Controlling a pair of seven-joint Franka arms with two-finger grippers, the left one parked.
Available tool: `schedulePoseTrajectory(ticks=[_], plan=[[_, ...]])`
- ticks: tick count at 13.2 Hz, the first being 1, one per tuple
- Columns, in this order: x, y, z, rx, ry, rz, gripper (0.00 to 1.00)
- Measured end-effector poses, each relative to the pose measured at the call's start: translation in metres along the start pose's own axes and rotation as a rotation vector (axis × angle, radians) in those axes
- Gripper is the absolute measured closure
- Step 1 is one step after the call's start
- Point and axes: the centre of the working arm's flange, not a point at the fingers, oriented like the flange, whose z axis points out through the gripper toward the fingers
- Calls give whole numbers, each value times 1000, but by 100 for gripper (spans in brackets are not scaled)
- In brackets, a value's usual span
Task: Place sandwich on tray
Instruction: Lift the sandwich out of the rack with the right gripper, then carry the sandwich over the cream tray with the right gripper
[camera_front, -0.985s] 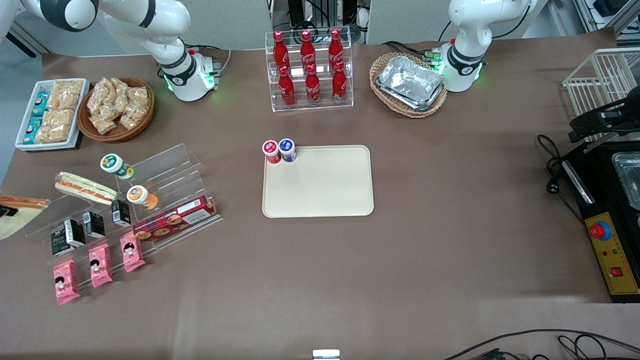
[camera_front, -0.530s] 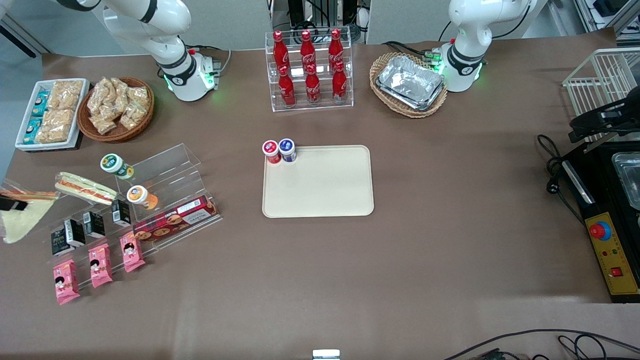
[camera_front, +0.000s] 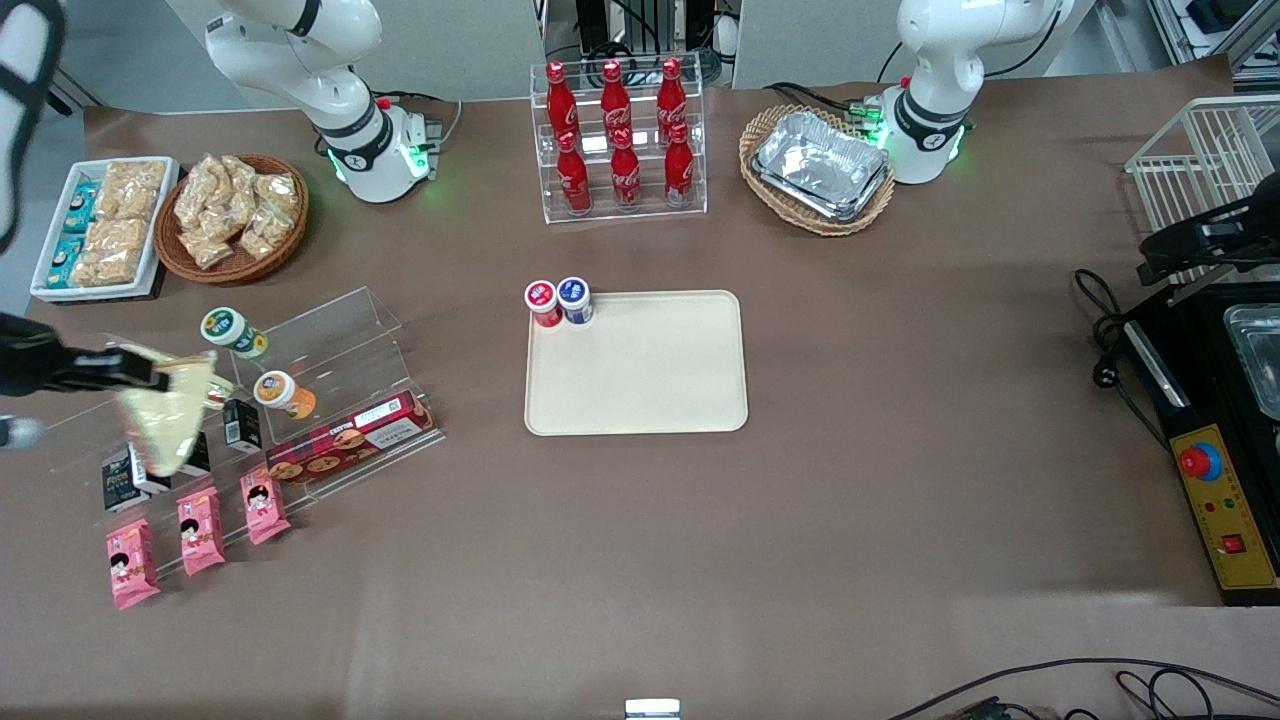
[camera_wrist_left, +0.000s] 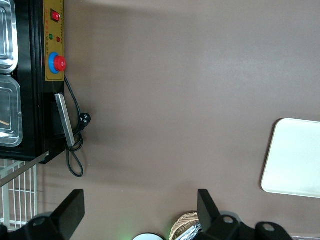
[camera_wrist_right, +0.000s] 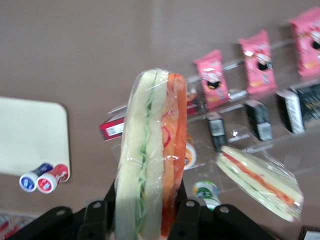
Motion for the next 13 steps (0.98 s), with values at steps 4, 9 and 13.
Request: schedulePoseTrajectory(ticks=[4,9,13], plan=[[3,-109,9,-14,-20,-289,54],[-3,-219,37,-69,-60,-598,54],[-5,-312,79,-147,-45,-828,54]])
